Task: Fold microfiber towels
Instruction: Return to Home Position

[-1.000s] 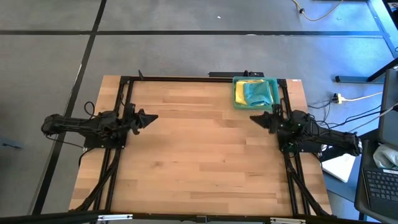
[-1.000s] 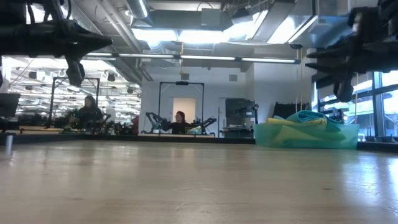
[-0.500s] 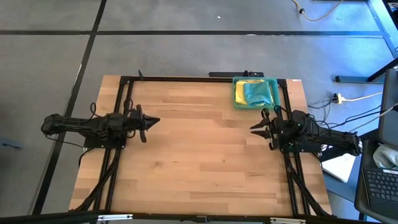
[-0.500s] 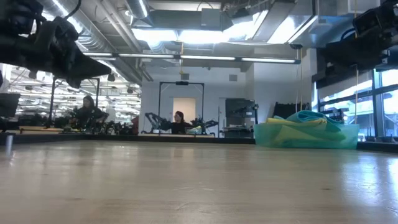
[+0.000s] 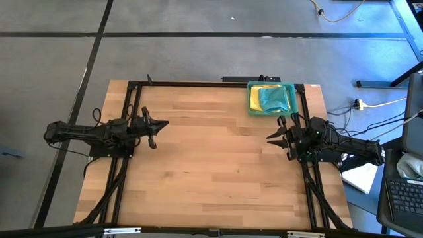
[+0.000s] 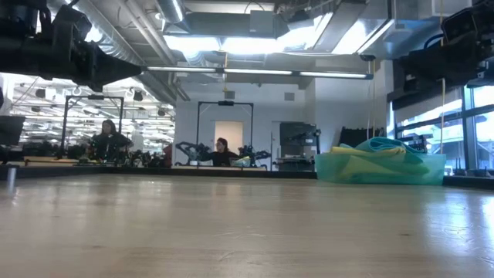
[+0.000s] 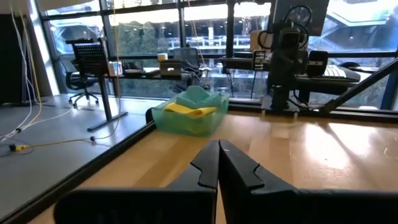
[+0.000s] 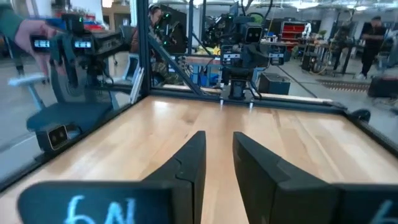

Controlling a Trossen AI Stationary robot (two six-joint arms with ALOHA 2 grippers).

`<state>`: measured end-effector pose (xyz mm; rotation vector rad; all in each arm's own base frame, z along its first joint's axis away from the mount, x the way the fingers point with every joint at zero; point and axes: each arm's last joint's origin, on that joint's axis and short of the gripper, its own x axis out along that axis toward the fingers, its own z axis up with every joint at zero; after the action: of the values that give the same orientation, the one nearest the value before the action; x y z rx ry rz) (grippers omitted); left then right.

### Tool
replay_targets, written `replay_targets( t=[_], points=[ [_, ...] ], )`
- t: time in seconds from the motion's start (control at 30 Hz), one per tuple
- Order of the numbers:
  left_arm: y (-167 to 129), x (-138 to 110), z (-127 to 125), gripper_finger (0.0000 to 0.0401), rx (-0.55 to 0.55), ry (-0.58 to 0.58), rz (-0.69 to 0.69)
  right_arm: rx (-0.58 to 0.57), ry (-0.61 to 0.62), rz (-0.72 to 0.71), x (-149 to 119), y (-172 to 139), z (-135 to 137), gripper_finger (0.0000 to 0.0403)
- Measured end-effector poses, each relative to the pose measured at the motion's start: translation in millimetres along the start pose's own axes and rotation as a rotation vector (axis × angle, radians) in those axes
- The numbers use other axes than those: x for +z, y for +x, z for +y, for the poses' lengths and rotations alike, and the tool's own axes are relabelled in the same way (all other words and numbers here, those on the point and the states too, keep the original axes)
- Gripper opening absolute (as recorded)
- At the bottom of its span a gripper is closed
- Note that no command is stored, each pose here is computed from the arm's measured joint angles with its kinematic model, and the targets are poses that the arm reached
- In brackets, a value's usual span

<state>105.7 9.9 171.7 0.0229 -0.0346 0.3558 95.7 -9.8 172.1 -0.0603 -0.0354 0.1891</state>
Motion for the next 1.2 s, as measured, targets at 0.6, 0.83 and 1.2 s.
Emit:
replay_targets(
  t=[0.6, 0.83, 1.2],
  points=[
    [-0.1, -0.6, -0.8, 0.0000, -0.029, 0.178, 0.003, -0.050, 0.073, 0.002, -0.2, 0.0, -1.5, 0.0083],
    [-0.7, 0.0, -6.2, 0.0000, -0.218, 0.027, -0.007, -0.053, 0.155, -0.010, 0.8, 0.0, -1.6, 0.0083],
    [-1.1, -0.3, -7.6, 0.0000, -0.264, 0.032, -0.007, -0.052, 0.344, -0.041, 3.5, -0.1, -1.8, 0.0083]
  ],
)
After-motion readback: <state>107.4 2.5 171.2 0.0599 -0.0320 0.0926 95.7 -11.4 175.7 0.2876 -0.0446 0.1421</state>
